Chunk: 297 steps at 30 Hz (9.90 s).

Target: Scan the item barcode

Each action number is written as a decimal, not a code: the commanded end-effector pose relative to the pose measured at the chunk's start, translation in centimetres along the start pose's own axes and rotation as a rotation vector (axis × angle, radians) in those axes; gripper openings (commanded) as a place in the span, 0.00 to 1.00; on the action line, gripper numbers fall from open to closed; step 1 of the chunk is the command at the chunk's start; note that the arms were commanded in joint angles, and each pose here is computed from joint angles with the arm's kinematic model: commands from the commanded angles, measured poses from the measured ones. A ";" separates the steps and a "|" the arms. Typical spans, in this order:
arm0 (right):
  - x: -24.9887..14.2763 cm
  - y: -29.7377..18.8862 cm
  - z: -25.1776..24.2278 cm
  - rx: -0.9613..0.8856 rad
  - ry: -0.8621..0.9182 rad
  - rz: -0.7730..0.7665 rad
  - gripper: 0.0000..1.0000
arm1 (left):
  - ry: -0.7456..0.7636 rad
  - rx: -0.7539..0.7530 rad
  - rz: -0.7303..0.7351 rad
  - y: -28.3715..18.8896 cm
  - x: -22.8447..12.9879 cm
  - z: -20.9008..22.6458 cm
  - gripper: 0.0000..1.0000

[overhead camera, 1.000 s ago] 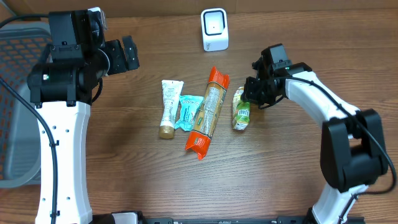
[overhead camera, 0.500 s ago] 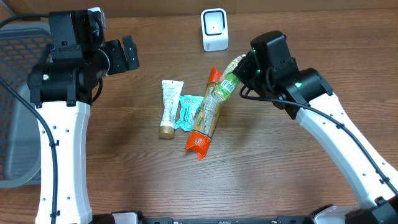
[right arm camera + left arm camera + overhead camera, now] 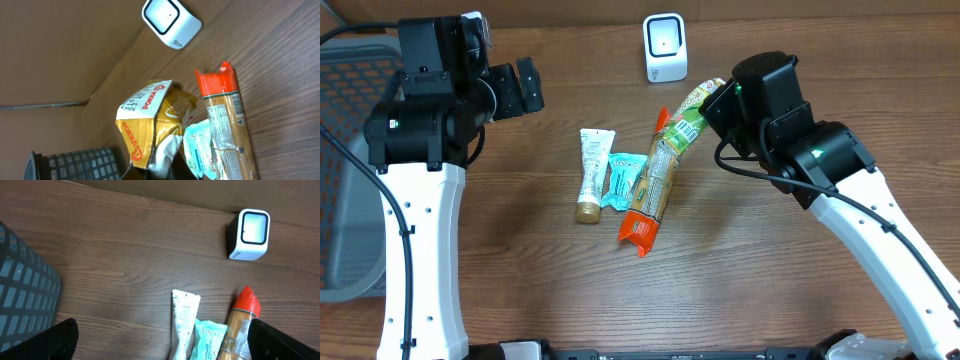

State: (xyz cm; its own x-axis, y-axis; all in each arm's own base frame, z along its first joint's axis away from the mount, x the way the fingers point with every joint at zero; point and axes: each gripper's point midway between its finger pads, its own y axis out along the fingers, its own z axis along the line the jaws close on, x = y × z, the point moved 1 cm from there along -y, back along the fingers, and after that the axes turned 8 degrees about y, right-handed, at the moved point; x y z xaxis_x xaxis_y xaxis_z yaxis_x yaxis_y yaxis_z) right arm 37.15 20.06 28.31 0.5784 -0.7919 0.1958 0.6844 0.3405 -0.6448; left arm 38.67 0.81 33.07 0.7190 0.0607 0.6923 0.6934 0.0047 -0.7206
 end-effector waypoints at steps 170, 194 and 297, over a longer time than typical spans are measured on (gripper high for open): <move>5.6 -3.1 11.2 0.588 -0.755 0.362 0.03 | 0.002 0.006 0.000 0.2 0.2 0.1 1.00; 5.7 23.3 8.1 -0.234 -1.968 -0.377 0.04 | 0.002 0.006 -0.001 0.2 0.2 0.1 1.00; -15.8 11.5 -12.2 -0.302 -0.440 0.564 0.89 | 0.002 0.006 -0.001 0.2 0.2 0.1 1.00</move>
State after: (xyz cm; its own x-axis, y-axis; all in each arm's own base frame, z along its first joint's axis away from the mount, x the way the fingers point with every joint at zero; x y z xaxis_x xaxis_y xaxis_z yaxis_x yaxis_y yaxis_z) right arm 33.11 28.35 10.72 0.9673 -0.2506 0.0398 0.1511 0.4428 -0.8838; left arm 38.68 0.82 33.04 0.7196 0.0607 0.6918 0.6928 0.0047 -0.7211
